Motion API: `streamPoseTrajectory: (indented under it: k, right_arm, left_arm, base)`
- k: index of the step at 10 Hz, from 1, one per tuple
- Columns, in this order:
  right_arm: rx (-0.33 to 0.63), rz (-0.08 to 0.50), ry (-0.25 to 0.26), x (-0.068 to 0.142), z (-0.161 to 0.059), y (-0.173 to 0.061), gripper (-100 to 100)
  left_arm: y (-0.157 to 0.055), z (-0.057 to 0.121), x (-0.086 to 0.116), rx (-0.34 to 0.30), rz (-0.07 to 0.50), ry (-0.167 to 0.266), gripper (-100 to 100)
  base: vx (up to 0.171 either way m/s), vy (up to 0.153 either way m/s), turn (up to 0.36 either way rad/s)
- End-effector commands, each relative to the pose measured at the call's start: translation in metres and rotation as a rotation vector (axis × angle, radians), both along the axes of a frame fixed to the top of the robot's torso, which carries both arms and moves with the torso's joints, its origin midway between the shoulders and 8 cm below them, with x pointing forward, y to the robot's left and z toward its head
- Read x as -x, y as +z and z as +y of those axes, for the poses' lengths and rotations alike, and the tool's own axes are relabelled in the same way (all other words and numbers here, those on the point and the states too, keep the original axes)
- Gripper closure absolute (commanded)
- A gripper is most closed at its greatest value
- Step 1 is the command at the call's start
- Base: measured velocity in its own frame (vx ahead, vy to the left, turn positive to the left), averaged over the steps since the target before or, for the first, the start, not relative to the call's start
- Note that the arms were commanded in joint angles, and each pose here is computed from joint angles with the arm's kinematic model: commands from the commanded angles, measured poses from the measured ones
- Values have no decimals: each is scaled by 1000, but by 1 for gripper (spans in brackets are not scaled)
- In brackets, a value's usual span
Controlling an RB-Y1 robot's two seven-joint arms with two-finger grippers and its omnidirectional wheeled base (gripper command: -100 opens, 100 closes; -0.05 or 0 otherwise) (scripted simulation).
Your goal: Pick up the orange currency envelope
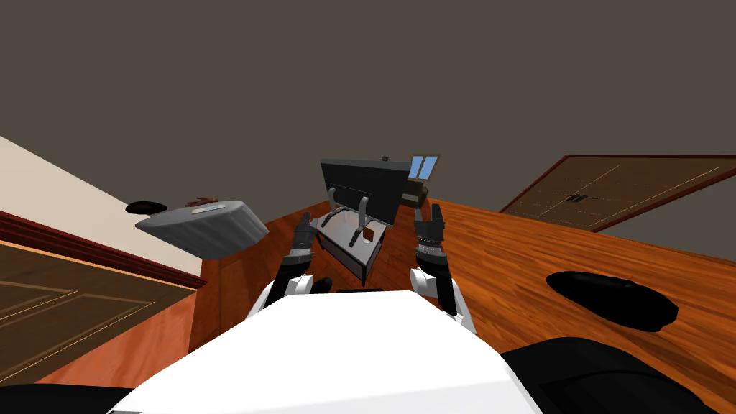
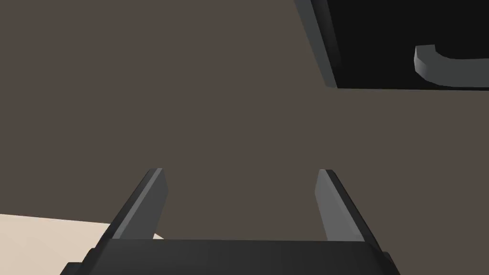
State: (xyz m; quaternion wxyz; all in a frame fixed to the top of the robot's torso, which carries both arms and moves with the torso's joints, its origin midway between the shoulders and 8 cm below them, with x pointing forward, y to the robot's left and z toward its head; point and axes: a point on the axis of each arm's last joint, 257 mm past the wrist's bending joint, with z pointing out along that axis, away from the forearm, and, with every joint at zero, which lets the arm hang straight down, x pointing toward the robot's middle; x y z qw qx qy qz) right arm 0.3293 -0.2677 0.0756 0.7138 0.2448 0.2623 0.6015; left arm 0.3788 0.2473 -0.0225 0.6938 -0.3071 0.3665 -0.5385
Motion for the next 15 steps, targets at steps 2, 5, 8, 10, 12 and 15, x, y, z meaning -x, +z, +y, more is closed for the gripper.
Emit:
streamPoseTrajectory:
  k: [2,5,8,10,12,15]
  right_arm:
    - [0,0,0,0,0,0,0]
    - [0,0,0,0,0,0,0]
    - [0,0,0,0,0,0,0]
    - [0,0,0,0,0,0,0]
    - [0,0,0,0,0,0,0]
    - [0,0,0,0,0,0,0]
  left_arm:
    - [-18,1,-9,-48,69,-11,-100]
    - [-47,8,-22,-85,174,-4,-100]
    - [-74,16,-33,-104,272,11,-100]
    - [-90,21,-38,-112,326,20,-100]
    - [-106,26,-43,-121,383,29,-100]
    - [-136,37,-51,-139,487,47,-100]
  base:
    - [-12,-121,-69]
    - [-3,-232,-70]
    - [0,-204,-58]
    - [12,-213,-70]
    - [2,-147,-46]
    - [17,-145,-66]
